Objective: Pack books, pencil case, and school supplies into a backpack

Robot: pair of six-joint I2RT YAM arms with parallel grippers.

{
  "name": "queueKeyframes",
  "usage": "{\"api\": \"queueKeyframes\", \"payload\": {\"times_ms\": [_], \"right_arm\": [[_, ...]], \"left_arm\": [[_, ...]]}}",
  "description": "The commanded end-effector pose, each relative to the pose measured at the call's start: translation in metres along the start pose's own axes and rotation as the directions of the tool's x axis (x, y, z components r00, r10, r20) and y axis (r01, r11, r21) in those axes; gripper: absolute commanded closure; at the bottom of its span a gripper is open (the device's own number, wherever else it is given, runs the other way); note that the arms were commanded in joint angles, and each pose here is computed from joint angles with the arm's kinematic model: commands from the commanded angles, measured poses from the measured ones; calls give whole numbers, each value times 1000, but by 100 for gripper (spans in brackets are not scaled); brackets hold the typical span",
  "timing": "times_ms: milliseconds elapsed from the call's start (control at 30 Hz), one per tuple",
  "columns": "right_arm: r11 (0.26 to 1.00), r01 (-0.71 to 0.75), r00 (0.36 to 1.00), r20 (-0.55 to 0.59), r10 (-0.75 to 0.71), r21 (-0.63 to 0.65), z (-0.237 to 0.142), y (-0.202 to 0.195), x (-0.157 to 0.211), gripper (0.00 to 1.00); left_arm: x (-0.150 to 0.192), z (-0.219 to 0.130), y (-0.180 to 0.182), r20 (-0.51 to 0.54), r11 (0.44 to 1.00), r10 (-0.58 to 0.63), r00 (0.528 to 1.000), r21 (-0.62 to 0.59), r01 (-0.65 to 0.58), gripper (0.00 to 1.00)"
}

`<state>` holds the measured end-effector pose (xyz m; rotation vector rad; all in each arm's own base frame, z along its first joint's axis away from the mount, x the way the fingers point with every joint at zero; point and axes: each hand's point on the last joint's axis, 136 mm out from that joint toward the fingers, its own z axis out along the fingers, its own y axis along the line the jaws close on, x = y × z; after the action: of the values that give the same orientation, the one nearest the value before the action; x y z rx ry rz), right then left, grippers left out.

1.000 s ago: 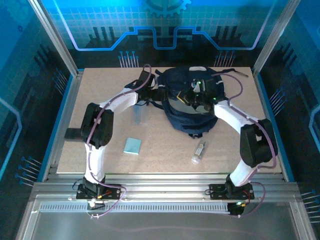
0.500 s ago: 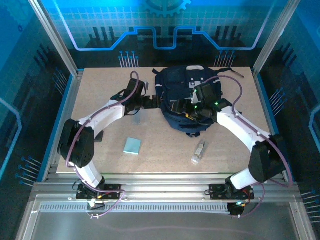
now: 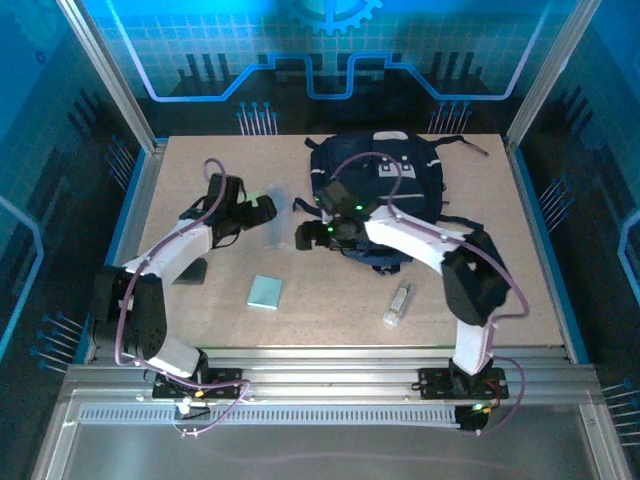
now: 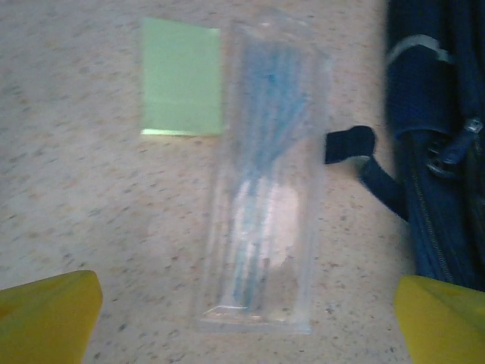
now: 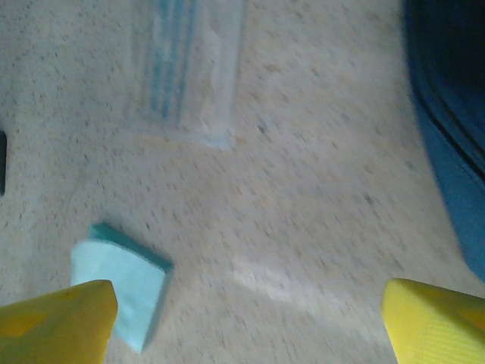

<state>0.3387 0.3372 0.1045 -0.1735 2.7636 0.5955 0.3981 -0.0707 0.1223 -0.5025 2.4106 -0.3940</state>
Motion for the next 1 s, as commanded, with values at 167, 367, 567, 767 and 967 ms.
{"api": "queueKeyframes", "payload": {"times_ms": [167,367,567,767,967], "right_arm": [[989,9,999,46,-16,145,76,8,-33,19],[966,39,998,45,-52,256,113,1,-41,41],[936,93,995,-6,-97,340,136,-2,-35,62],[907,120,992,-81,-95,404,143,-19,-13,83],[886,193,980,-129,-152,421,114,-37,6,89]], "left_arm": [[-6,-22,6,50,998,-57,997,37,55,1],[-5,-19,4,37,996,-69,997,56,67,1],[-5,-20,3,35,995,-71,997,65,69,1],[-5,-22,1,36,994,-78,996,76,75,1],[-4,-20,-2,26,993,-83,996,91,81,1]]}}
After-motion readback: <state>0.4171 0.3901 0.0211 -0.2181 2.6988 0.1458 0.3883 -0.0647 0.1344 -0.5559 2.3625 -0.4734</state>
